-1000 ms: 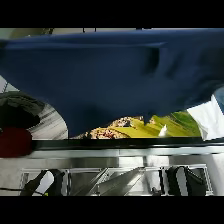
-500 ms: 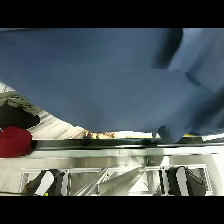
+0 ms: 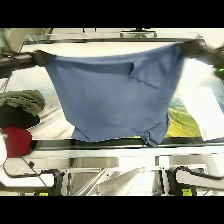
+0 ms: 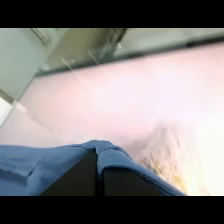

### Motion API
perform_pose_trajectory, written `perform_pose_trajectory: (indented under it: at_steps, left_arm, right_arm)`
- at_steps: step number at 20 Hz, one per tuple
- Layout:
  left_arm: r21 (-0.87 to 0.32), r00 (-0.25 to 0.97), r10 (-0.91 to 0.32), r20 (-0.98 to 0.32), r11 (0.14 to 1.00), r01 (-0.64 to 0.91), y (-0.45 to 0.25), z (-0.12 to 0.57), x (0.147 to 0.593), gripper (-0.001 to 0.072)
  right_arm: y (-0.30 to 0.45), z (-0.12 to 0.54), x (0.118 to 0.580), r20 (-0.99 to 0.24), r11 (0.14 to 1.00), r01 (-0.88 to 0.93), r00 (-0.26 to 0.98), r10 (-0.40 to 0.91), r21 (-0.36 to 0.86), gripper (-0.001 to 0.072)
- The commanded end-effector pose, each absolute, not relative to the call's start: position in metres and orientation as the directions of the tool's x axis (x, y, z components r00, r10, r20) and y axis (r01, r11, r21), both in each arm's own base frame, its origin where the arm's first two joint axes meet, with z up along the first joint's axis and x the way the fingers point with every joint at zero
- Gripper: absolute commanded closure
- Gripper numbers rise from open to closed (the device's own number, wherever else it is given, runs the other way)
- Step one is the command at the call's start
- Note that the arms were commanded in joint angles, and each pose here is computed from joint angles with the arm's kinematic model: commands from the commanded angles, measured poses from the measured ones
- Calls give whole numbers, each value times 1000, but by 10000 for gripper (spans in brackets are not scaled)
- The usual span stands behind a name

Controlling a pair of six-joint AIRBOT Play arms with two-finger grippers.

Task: Fold the shirts.

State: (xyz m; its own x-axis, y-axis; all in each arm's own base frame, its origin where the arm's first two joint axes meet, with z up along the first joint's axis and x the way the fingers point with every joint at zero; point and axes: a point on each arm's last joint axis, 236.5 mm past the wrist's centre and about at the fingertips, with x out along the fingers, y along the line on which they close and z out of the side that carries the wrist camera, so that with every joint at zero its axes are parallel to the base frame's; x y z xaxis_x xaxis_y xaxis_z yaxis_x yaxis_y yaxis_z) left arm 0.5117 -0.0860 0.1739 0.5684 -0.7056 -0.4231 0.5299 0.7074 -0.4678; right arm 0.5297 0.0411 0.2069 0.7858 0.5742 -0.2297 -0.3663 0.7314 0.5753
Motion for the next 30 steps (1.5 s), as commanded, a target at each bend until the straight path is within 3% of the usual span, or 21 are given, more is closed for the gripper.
perform_pose_trajectory:
  at_steps: [1, 6, 9, 20, 28, 29, 30]
  left_arm:
    - [-423, 586, -603, -541, 797, 430, -71, 67, 564, 683]
    - [-371, 594, -594, -542, 804, 465, -69, 25, 614, 683]
    - [-372, 573, -618, -538, 784, 497, -73, 19, 625, 683]
    - [-449, 430, -623, -653, 776, 443, -70, -67, 607, 683]
    - [-429, 406, -602, -688, 788, 442, -73, -89, 604, 690]
    - [-440, 385, -613, -690, 777, 449, -76, -88, 600, 687]
    - [-455, 359, -627, -692, 764, 457, -78, -85, 593, 516]
  right_arm:
    - [50, 76, 584, -379, 745, -197, 762, 525, 637, 698]
    - [29, 29, 628, -274, 694, -148, 845, 459, 704, 698]
    - [25, 26, 632, -256, 729, -187, 855, 451, 659, 697]
    - [8, -50, 607, -488, 811, -106, 752, 444, 575, 697]
    - [8, -79, 601, -536, 816, -80, 717, 446, 572, 696]
    - [9, -82, 599, -546, 811, -70, 706, 451, 580, 683]
    - [10, -81, 595, -549, 802, -68, 695, 465, 593, 513]
